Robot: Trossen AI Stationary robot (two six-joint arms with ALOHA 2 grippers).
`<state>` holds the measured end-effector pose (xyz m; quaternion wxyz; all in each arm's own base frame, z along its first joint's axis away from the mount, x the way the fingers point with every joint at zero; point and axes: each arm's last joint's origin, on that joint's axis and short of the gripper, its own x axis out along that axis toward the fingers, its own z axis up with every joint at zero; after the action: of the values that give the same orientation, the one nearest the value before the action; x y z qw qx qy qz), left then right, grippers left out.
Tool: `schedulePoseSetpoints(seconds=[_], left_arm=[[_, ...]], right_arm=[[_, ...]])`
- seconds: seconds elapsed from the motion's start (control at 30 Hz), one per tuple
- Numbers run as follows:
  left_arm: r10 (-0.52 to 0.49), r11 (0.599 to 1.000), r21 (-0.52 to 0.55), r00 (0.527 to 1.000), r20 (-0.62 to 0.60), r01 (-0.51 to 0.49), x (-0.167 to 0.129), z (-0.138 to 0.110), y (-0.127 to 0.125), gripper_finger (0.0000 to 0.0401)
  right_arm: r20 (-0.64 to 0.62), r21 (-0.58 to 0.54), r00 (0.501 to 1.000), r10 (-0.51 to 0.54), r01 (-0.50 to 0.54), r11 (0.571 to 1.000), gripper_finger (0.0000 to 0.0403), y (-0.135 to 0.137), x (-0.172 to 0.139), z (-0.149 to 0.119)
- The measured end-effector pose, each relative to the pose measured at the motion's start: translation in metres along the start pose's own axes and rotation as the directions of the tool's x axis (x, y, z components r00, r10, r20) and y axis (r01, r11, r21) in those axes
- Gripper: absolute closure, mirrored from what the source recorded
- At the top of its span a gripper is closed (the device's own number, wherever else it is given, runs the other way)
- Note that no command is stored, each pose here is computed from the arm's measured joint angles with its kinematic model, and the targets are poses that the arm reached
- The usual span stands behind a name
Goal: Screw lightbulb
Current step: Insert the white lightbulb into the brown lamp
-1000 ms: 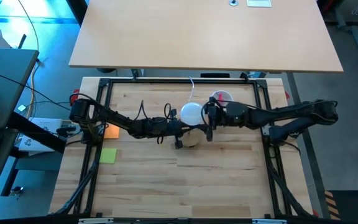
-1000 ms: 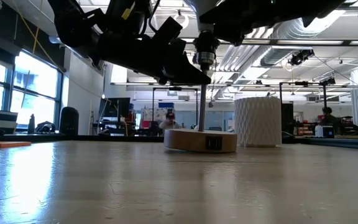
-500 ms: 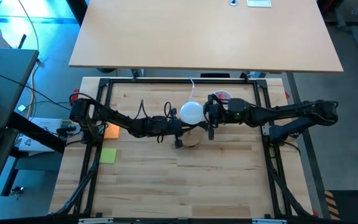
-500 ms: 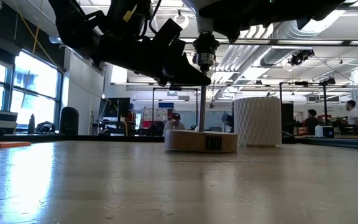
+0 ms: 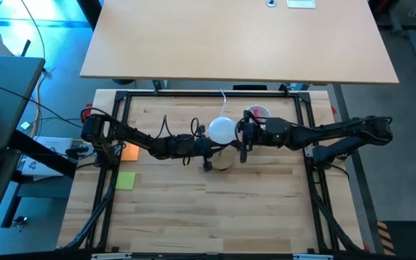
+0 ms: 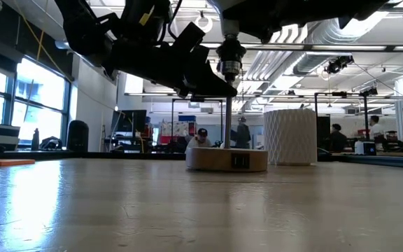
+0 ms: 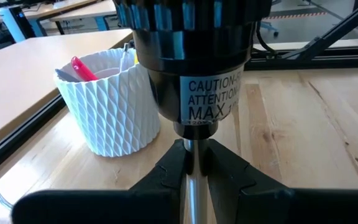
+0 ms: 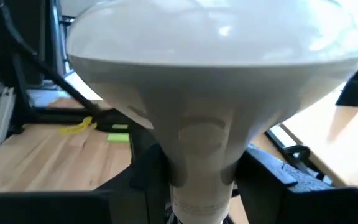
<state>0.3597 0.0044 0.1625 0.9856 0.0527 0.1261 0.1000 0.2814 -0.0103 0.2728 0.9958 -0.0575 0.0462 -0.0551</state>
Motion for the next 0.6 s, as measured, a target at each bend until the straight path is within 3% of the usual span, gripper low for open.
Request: schedulePoseSetpoints(seconds=[0.1, 0.27, 0.4, 0.6], left_arm=[[-0.002, 1.000, 0.007, 1.000, 0.003, 0.002, 0.000, 0.000, 0.000, 0.0366], [-0.003, 1.000, 0.009, 1.000, 0.005, 0.003, 0.000, 0.000, 0.000, 0.0366], [-0.003, 1.000, 0.010, 1.000, 0.008, 0.003, 0.000, 0.001, -0.001, 0.0366], [-0.001, 1.000, 0.008, 1.000, 0.018, 0.001, 0.000, 0.001, 0.000, 0.0366]], right_arm=[[0.070, 0.027, 0.996, -0.047, 0.045, 0.999, 0.0257, 0.006, 0.000, 0.001], [0.191, 0.099, 0.973, -0.130, 0.112, 0.989, 0.0257, 0.012, -0.013, -0.022], [0.267, 0.176, 0.955, -0.126, 0.080, 0.981, 0.0257, 0.013, -0.021, -0.032], [0.270, 0.165, 0.961, -0.068, 0.024, 0.986, 0.0257, 0.016, -0.015, -0.033]])
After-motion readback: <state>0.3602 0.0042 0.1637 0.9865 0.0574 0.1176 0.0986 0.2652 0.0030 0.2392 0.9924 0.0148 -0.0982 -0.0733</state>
